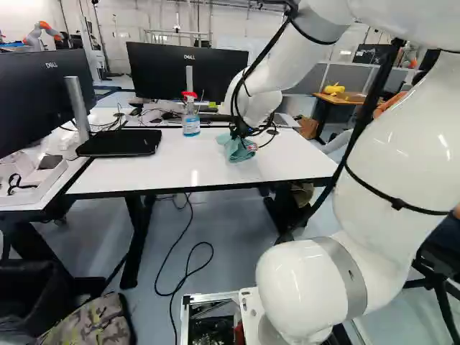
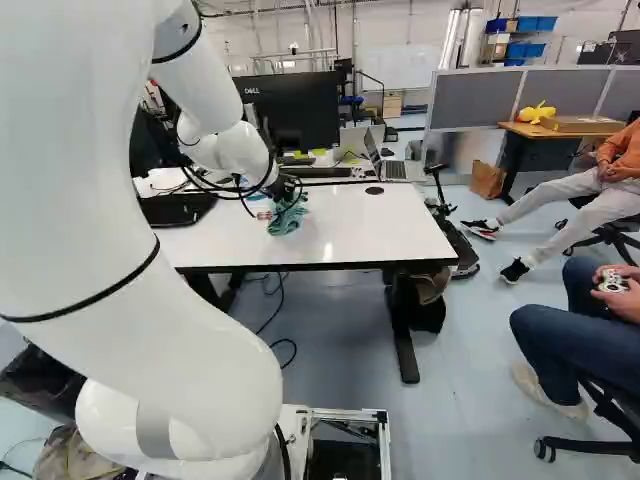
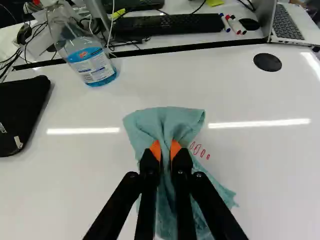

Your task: Clean the table with the green towel

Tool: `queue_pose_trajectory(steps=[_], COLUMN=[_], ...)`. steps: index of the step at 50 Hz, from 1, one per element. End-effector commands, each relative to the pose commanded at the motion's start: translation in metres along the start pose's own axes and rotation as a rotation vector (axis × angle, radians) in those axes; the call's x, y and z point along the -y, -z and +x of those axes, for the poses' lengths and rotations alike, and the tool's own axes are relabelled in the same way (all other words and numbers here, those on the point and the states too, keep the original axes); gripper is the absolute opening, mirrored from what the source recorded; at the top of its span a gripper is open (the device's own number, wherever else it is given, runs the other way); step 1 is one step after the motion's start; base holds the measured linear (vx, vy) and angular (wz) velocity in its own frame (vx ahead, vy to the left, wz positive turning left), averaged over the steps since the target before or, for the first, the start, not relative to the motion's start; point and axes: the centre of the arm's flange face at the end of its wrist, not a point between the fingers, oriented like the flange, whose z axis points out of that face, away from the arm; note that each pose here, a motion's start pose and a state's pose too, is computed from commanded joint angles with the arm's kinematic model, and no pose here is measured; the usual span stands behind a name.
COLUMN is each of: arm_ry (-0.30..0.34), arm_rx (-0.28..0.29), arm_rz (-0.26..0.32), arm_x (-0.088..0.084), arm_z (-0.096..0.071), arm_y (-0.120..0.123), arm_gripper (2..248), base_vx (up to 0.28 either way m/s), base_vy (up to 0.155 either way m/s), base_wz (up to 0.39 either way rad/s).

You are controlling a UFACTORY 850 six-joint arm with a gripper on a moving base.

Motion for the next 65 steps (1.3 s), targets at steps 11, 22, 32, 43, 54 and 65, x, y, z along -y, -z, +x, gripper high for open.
queue_pose_trajectory(steps=[11,22,32,43,54,65], arm_ry=[-0.015,-0.015,-0.014,-0.014,-0.013,-0.013], arm_rx=[-0.022,-0.053,-0.063,-0.067,-0.07,-0.059], arm_rz=[-0.017,-0.02,-0.023,-0.025,-0.028,-0.03], arm_x=[-0.01,-0.01,-0.011,-0.012,-0.013,-0.013], arm_z=[0.007,0.015,0.012,0.007,0.003,-0.003], arm_y=[-0.01,-0.031,-0.041,-0.052,-0.063,-0.074], arm_gripper=[41,41,41,41,41,41], base_vx=[0.0,0.0,0.0,0.0,0.0,0.0], base_vy=[0.0,0.0,0.0,0.0,0.0,0.0], base_wz=[0.0,0.0,0.0,0.0,0.0,0.0])
